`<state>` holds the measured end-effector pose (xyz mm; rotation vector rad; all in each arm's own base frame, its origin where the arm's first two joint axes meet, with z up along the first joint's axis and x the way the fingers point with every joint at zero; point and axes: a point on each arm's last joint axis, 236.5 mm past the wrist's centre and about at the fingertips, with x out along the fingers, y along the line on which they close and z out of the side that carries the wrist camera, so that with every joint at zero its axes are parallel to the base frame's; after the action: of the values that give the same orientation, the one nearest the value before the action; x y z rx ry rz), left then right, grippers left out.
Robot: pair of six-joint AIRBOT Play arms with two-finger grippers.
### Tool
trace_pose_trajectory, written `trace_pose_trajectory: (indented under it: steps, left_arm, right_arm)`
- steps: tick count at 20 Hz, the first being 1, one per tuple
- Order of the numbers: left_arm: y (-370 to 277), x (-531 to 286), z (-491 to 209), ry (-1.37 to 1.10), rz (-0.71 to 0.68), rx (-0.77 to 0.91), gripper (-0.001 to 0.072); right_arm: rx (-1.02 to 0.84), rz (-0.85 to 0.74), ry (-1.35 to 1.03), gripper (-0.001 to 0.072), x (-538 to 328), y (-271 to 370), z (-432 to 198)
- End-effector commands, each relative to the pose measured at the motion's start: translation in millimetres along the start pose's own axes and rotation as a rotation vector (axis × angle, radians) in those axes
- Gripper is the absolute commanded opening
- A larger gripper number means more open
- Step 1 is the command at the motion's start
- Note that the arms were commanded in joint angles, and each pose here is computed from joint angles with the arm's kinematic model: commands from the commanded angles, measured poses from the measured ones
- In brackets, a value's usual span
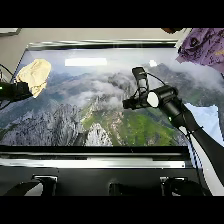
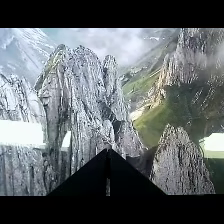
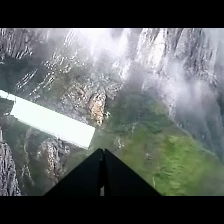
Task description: Fold the clothes and pants, and hang the long-sleeved shirts on hangers.
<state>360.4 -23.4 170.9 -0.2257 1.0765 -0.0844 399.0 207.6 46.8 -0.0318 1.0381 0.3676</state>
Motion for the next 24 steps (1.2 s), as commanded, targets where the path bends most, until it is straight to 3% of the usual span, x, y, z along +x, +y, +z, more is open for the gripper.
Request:
trace_pose_trajectory:
  steps: [1,23,24]
  left_arm:
    - [-0.3,0.0,-0.1,0.0,0.0,0.0,0.0017]
    - [0.9,1.1,19.6,-0.079,0.0,-0.009,0.0017]
    - [3.2,2.0,22.4,-0.087,0.003,-0.027,0.0113]
  right_arm:
    - [0.002,0.002,0.0,0.0028,-0.1,0.9,0.1]
    - [0.002,0.002,0.0,0.0028,-0.1,0.8,0.2]
    - [0.003,0.002,0.0,0.0028,-0.1,0.8,0.1]
